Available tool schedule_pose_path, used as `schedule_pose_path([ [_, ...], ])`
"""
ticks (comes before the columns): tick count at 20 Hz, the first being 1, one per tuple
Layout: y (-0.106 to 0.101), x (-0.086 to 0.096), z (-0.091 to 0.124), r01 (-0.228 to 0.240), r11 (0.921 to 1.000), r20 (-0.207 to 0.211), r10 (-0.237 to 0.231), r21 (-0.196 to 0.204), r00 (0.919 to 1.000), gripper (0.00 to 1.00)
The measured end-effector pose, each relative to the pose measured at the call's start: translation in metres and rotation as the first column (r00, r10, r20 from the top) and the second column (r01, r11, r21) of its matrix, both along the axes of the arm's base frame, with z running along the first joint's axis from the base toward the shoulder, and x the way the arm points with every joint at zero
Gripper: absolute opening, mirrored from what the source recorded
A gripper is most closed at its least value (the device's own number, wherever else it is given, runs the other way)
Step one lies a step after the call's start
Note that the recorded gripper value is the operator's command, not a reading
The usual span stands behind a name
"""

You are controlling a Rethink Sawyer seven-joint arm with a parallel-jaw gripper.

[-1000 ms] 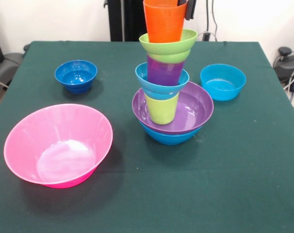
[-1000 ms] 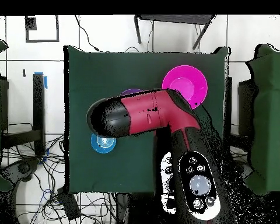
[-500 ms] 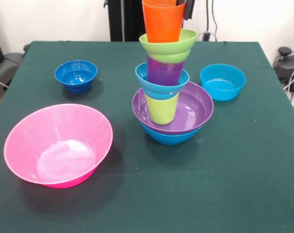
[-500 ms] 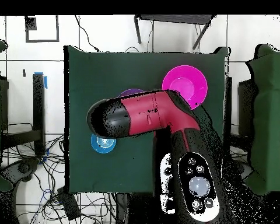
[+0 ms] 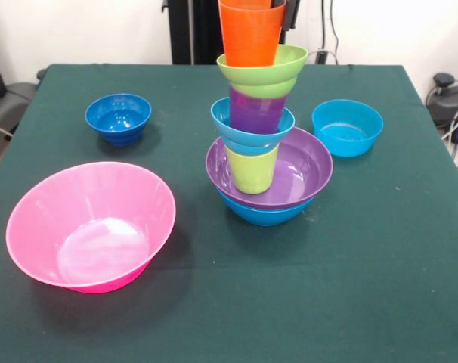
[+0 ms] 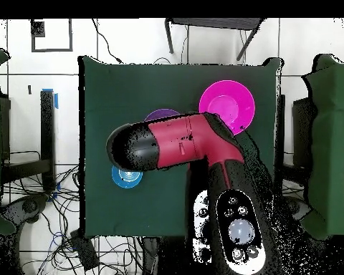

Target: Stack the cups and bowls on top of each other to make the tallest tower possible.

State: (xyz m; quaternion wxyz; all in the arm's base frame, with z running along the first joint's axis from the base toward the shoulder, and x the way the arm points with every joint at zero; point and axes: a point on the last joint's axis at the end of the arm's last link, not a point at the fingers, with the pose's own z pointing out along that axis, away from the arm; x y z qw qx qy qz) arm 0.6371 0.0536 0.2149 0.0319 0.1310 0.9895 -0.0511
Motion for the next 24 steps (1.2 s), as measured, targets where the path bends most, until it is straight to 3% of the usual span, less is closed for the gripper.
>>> schedule_pose_path([
  [14,0.0025,-0.0026,-0.0009,-0.002,1.0,-0.002,0.002,-0.009,1.0,0.0],
  [15,0.0008,-0.002,-0.001,0.0,0.9999,0.004,0.0,-0.01,1.0,1.0],
  [24,-0.0047,0.003,-0.0013,0.006,0.9999,0.05,-0.006,-0.009,0.9988,1.0],
])
